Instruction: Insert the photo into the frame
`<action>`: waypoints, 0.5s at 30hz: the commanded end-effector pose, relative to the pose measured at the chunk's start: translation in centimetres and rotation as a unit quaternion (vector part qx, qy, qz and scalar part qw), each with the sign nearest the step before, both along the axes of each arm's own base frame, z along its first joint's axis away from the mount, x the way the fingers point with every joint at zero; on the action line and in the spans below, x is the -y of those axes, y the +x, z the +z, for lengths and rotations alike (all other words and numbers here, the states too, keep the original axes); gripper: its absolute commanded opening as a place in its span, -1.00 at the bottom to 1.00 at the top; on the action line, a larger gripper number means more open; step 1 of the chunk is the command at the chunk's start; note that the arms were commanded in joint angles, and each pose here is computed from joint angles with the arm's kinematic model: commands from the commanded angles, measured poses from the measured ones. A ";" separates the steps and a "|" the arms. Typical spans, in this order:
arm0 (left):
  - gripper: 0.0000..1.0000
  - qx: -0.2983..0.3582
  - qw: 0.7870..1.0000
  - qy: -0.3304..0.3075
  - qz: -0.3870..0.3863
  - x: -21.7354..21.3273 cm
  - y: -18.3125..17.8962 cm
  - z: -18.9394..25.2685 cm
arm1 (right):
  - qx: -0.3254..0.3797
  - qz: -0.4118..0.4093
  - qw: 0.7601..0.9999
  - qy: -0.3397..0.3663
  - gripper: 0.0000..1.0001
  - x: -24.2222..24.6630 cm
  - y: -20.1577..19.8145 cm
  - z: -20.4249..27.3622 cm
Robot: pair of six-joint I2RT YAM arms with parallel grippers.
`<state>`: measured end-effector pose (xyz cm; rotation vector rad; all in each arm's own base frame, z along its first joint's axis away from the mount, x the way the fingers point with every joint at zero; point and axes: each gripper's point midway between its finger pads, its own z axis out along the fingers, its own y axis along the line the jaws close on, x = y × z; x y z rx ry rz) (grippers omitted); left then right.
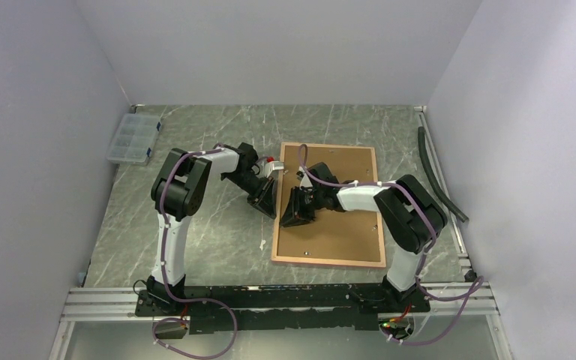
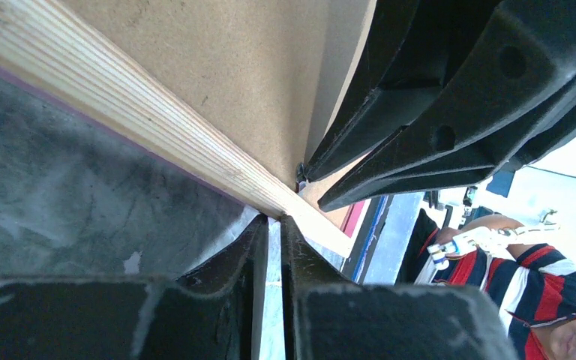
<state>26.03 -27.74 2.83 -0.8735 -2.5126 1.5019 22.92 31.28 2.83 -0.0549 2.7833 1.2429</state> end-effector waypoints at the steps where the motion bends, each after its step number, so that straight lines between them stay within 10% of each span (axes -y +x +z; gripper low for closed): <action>1: -0.70 -0.001 1.000 -0.026 -0.002 0.9 0.3 0.1 | 0.007 -0.008 0.999 -0.053 -0.51 0.8 0.5 -2.9; 15: -0.73 -0.005 0.999 -0.037 0.003 1.2 0.4 0.5 | 0.030 -0.016 0.997 -0.068 -0.49 -0.1 1.0 -1.9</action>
